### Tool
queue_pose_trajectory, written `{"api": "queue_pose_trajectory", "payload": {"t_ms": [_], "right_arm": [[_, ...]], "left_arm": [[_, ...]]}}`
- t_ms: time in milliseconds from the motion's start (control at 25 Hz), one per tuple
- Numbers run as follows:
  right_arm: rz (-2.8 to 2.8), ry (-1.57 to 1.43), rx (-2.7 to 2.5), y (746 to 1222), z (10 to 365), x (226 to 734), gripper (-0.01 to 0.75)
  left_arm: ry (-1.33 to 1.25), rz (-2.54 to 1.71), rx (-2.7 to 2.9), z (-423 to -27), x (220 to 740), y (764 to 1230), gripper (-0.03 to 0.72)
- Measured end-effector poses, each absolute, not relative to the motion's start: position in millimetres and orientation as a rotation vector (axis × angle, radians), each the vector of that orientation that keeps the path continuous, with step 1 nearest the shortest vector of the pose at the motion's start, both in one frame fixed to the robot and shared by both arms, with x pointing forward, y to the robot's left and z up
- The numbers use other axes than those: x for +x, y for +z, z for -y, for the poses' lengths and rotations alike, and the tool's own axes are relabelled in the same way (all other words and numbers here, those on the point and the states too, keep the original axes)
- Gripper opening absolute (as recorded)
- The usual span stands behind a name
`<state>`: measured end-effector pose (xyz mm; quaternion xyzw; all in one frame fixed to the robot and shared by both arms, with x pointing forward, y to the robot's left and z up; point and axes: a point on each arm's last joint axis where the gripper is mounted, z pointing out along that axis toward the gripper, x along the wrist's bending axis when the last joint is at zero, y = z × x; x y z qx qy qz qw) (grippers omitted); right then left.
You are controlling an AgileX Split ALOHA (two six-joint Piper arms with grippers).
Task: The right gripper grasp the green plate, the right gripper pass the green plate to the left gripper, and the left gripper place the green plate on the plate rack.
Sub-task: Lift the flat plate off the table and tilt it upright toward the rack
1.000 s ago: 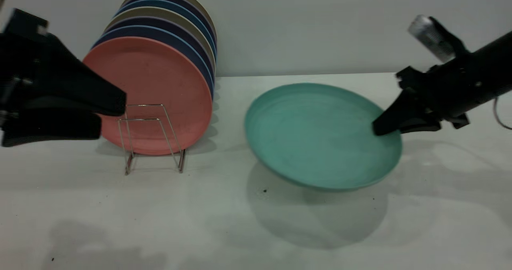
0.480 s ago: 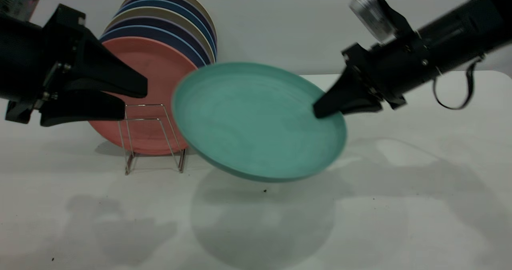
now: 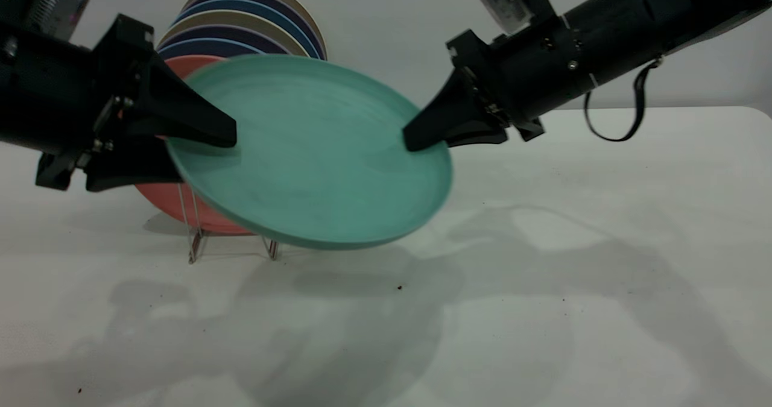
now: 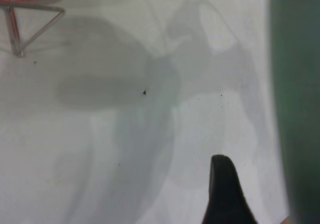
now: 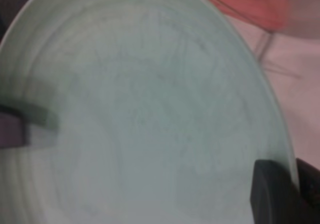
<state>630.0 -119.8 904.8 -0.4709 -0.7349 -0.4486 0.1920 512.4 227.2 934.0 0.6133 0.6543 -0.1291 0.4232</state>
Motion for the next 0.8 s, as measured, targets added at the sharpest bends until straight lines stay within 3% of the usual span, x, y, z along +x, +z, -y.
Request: {"api": "queue_pose_trajectory", "payload": {"t_ms": [120,200,360,480,680,800], "right_arm": [[2.043,-1.275,-1.310,906.5,113.5,628.2,0.015],[2.046,-1.293,-1.302,907.2,113.2,628.8,0.021],[2.039,-1.315,-1.300,909.2,112.8,629.6,0.059],[2.030,-1.325,-1.294,912.1,112.4,629.3,0.153],[2.024,-1.330,-1.296,913.2,114.8,630.2,0.384],[2.036,-1.326,-1.306,912.7,124.2,633.1,0.457]], "left_arm": [[-0.333,-1.645,1.536,-227.0,513.6,928.7,0.460],[-0.324,-1.638,1.525,-226.8,514.9,929.0,0.395],[-0.290,-1.630,1.478,-227.2,519.1,931.4,0.125],[-0.246,-1.598,1.481,-227.7,521.6,932.5,0.118],[-0.193,-1.569,1.511,-229.0,523.2,932.2,0.118],[-0.144,-1.518,1.568,-229.6,523.4,931.7,0.118]]}}
